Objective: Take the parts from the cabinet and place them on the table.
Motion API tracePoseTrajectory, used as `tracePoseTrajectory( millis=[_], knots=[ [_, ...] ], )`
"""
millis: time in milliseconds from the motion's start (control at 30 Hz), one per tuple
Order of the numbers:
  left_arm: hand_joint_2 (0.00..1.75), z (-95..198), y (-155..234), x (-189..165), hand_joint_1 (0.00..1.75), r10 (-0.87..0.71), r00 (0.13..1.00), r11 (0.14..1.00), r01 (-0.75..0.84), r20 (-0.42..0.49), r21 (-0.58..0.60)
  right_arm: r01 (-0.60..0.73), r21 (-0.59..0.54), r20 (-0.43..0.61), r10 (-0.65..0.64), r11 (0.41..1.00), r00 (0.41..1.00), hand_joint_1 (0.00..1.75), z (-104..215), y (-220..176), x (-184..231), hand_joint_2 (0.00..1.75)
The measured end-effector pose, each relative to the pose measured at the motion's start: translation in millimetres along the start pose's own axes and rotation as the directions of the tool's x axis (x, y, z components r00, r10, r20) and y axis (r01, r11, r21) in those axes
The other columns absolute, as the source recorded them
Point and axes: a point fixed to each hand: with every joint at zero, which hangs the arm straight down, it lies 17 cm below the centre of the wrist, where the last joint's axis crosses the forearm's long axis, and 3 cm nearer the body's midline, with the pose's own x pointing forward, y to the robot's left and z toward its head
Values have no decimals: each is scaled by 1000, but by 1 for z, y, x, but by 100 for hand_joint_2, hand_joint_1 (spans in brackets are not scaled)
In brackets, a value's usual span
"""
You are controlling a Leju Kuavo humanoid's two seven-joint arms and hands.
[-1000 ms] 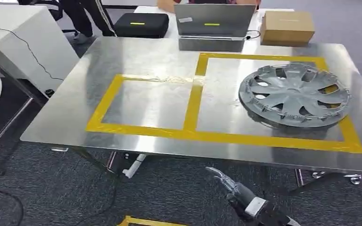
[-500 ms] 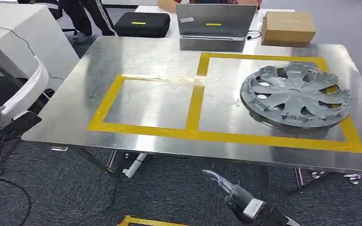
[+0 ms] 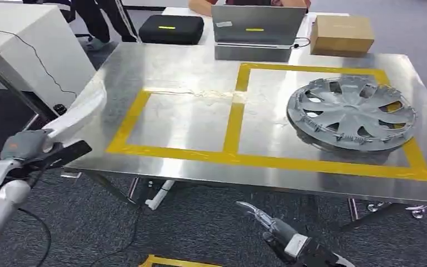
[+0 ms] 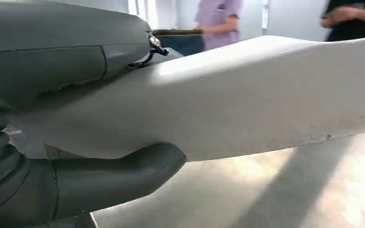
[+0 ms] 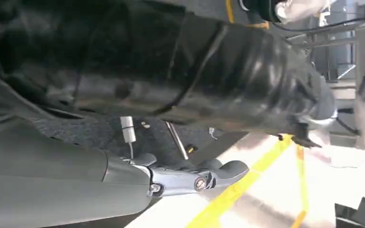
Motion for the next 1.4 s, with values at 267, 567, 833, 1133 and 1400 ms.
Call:
tracePoseTrajectory(
  millis=[267, 567, 833, 1133, 1400],
  knots=[
    [175, 9, -59, 41, 175, -102, 992, 988, 110, 80, -105, 1, 9, 0, -1, 1000, 1000, 0, -2, 0, 1, 0],
    [175, 14, -71, 50, 175, -177, 976, 972, 194, 130, -133, -7, 11, -2, 7, 1000, 1000, 0, -1, 0, 0, 0],
    [175, 21, -64, 90, 175, -282, 922, 950, 308, 266, -61, -16, 10, 5, 16, 1000, 1000, 0, 0, -1, 0, 0],
    [175, 27, -53, 125, 175, -319, 882, 941, 337, 347, 9, -18, 0, 8, 18, 1000, 1000, 0, 1, -2, -2, 0],
    [175, 29, -53, 129, 124, -331, 872, 937, 350, 360, 14, -16, -8, 4, 16, 1000, 1000, 0, 3, -3, -3, 0]
  ],
)
